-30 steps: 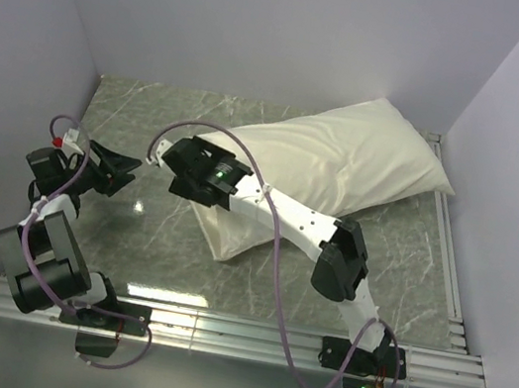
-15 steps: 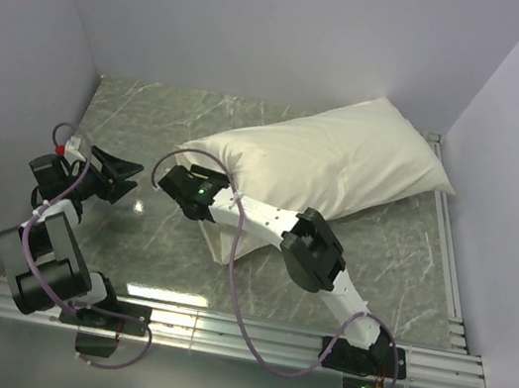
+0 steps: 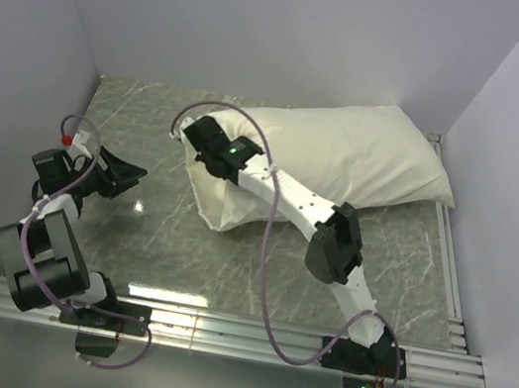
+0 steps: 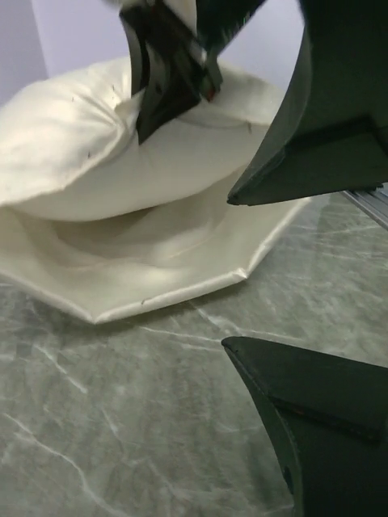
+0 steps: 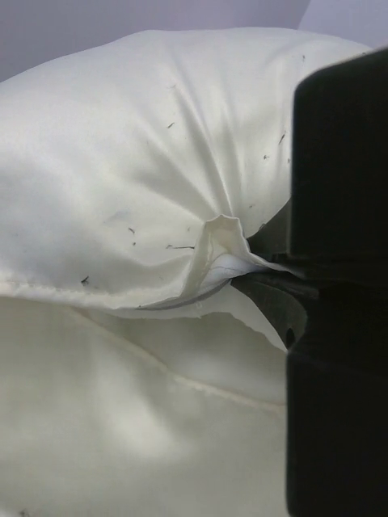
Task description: Put the pillow into the pillowcase
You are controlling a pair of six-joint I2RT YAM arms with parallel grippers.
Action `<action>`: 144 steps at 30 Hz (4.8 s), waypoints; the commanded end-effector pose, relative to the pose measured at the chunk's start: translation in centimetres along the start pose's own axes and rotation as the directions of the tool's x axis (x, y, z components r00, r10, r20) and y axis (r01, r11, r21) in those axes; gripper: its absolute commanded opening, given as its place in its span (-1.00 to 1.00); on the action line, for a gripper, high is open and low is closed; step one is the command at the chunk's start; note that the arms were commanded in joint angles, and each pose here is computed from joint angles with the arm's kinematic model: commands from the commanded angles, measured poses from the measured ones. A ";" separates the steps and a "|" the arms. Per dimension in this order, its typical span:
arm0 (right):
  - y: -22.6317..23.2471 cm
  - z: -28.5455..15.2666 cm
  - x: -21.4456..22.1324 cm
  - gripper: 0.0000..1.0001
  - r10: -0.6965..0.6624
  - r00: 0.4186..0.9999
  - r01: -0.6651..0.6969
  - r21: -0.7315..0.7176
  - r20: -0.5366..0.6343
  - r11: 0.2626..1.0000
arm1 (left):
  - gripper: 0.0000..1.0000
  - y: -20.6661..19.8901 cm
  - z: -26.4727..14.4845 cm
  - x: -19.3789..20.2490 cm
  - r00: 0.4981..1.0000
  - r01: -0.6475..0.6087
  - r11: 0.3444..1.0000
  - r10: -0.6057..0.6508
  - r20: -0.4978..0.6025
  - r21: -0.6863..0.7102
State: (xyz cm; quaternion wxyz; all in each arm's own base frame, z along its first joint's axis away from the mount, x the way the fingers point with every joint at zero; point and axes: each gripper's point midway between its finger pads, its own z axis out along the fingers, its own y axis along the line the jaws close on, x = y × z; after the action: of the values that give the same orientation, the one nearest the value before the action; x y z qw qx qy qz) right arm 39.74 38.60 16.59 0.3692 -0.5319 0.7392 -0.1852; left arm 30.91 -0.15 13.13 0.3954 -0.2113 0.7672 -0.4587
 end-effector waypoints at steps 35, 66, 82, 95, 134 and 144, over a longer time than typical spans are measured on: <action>1.6 -6.4 2.9 -1.00 0.604 0.793 -0.494 -0.662 -0.078 0.563 | 0.31 -7.5 13.2 11.0 0.910 -0.340 0.937 0.350 -0.222 0.083; 3.8 -8.1 6.0 -1.00 0.717 0.678 -0.540 -0.774 -0.165 0.332 | 0.23 -5.1 15.7 18.9 -0.387 -0.376 -0.619 0.781 0.490 0.690; 4.3 -9.1 5.4 -1.00 0.720 0.656 -0.518 -0.829 -0.226 0.212 | 0.43 -4.4 19.7 21.3 -0.525 -0.138 -0.630 0.701 0.483 0.764; 3.7 -9.2 5.1 -1.00 0.741 0.629 -0.527 -0.830 -0.236 0.183 | 0.35 -4.3 15.4 22.1 -0.547 -0.095 -0.615 0.690 0.475 0.783; 4.5 -7.4 7.5 -1.00 0.720 0.649 -0.568 -0.787 -0.248 0.241 | -0.95 -3.2 7.7 20.5 -0.602 -0.249 -0.562 0.728 0.328 0.789; 4.8 -7.1 7.9 -1.00 0.713 0.654 -0.576 -0.778 -0.254 0.250 | -0.81 -0.4 6.8 21.1 -0.612 -0.225 -0.448 0.756 0.233 0.865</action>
State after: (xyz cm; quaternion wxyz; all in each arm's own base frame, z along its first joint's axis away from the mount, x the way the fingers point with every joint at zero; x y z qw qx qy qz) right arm 29.29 32.55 14.28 0.1570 -0.2982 0.8637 0.3747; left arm 24.73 -19.48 3.53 0.2532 0.8607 0.4155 -0.1497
